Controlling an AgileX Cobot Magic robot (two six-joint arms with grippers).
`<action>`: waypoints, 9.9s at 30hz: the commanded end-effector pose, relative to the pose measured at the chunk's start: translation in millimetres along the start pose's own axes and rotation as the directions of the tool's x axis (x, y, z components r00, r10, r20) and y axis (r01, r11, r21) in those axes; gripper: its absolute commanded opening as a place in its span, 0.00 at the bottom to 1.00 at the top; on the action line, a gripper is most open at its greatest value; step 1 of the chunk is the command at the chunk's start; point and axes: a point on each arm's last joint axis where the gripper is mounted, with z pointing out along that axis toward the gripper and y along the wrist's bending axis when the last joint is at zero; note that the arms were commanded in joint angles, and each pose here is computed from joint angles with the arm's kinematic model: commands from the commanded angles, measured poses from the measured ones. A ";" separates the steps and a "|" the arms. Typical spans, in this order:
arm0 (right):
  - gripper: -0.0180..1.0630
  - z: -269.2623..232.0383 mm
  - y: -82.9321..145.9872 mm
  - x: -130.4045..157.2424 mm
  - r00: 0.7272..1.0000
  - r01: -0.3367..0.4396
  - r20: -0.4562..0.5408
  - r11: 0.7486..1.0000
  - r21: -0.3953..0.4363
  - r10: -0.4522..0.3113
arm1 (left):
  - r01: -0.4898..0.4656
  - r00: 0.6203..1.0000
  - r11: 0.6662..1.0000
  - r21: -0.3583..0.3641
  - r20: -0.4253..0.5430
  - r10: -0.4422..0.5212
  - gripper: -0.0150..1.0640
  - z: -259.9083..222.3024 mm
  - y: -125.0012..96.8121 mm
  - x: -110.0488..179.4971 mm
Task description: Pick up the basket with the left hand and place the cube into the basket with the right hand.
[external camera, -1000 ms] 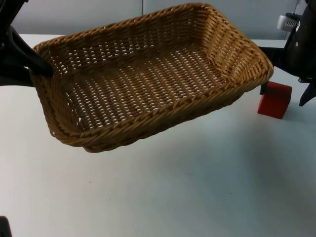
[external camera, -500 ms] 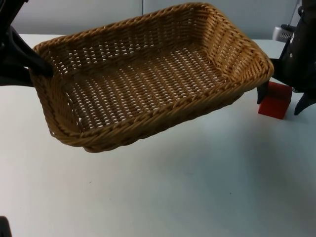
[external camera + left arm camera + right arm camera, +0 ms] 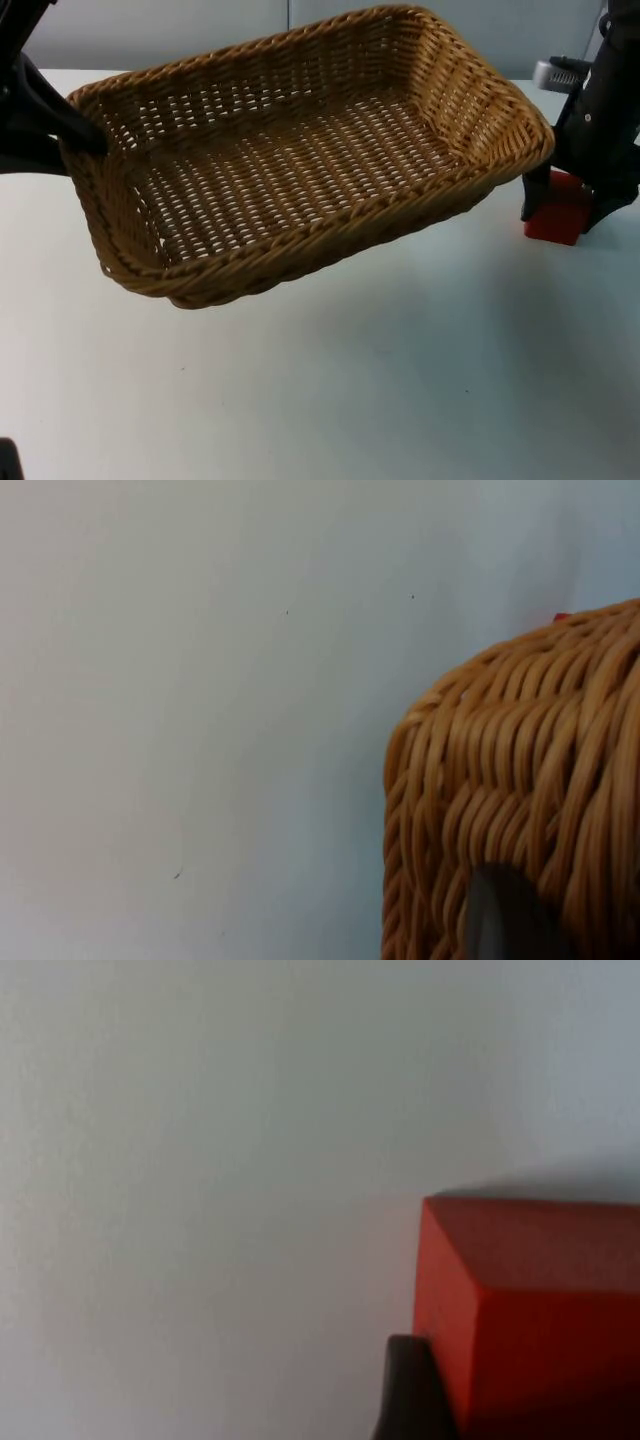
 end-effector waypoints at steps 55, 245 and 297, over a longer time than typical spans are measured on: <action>0.01 -254.0 167.5 90.3 0.634 0.770 0.423 0.581 -0.264 -0.647 | 0.010 1.000 0.999 0.043 0.007 -0.010 0.01 -3.7 -7.8 -0.1; 0.02 -246.8 21.7 6.3 0.870 0.390 0.356 0.918 -0.075 -0.341 | -0.543 0.752 0.810 -0.221 0.302 0.587 0.01 -131.4 -100.3 0.3; 0.02 -300.1 -190.3 406.5 0.445 0.097 0.893 0.988 -0.118 0.063 | -0.618 0.481 0.566 -0.545 0.307 0.821 0.01 -192.6 -29.6 209.8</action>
